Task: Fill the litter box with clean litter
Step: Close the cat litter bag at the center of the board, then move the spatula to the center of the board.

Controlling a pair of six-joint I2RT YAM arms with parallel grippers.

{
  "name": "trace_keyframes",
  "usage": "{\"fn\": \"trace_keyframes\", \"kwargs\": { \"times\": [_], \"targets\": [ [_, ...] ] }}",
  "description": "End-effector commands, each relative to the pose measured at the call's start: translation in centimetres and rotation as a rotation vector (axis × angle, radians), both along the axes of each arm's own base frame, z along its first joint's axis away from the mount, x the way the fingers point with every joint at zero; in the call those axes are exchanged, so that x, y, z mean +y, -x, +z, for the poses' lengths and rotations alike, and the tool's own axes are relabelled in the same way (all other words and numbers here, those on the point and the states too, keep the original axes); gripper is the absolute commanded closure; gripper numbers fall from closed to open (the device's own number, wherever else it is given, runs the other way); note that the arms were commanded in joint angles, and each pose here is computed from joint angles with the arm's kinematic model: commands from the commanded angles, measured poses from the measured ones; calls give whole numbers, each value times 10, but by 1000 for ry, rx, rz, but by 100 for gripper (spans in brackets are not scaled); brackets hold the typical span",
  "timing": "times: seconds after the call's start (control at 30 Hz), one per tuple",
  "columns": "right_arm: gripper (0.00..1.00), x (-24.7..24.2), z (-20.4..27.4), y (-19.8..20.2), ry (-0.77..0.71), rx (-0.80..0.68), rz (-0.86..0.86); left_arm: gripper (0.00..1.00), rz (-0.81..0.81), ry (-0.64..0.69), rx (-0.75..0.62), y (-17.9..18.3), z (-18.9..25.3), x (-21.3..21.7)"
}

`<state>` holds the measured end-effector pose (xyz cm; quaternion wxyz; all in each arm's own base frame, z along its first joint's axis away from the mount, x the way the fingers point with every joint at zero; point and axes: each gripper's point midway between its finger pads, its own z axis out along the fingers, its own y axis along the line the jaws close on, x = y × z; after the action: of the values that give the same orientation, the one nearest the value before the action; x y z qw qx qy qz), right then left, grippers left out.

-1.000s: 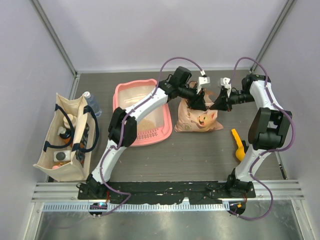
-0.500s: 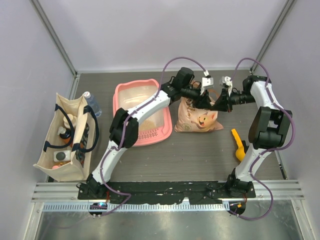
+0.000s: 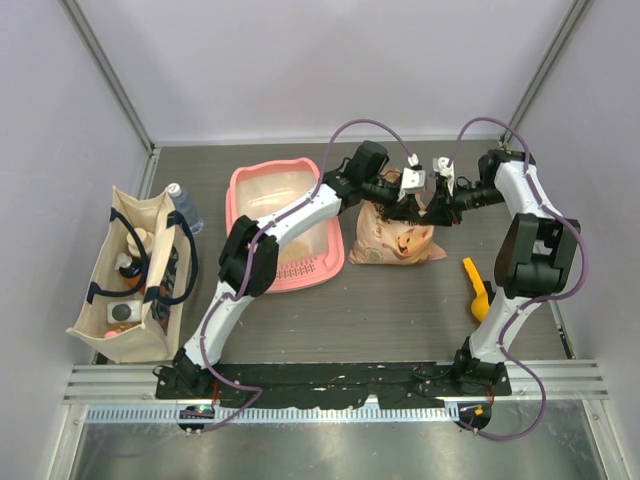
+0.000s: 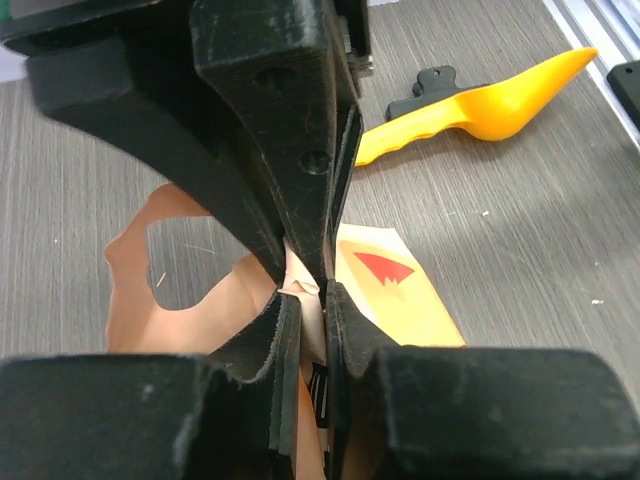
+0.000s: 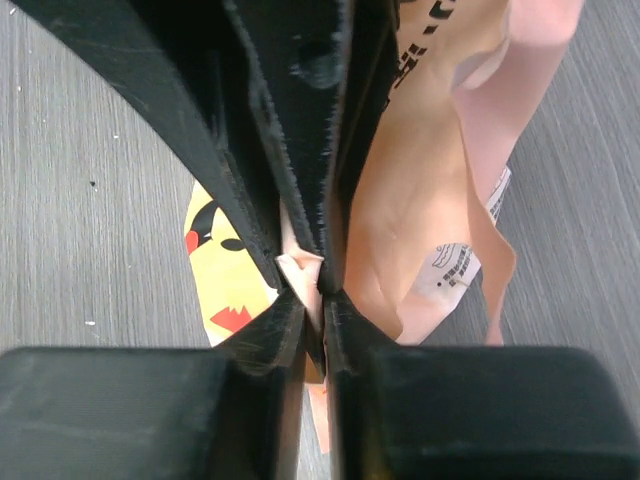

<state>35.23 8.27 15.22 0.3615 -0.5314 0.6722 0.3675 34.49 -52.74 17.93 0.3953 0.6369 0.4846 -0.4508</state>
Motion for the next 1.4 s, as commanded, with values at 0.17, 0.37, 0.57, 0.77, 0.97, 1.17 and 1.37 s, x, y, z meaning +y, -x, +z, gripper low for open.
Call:
{"fn": "trace_keyframes", "kwargs": {
  "times": [0.17,0.37,0.57,0.77,0.97,1.17,1.37],
  "targets": [
    [41,0,49,30,135,-55,49,100,-70,16,-71,16,7,-11],
    [34,-23,76,39,213,-103,-43,100,-2,60,-30,-6,23,-10],
    [33,-85,97,26,110,52,-394,100,67,87,131,-12,30,-10],
    [30,-146,43,62,282,197,-551,100,160,79,364,-13,34,-8],
    [30,-166,-26,110,429,292,-666,100,276,51,542,-20,37,-4],
    [36,-184,-59,110,487,331,-809,100,324,50,658,-18,42,-3],
    [47,-211,-72,100,550,397,-989,100,336,85,586,-23,49,-4]
  ]
}}
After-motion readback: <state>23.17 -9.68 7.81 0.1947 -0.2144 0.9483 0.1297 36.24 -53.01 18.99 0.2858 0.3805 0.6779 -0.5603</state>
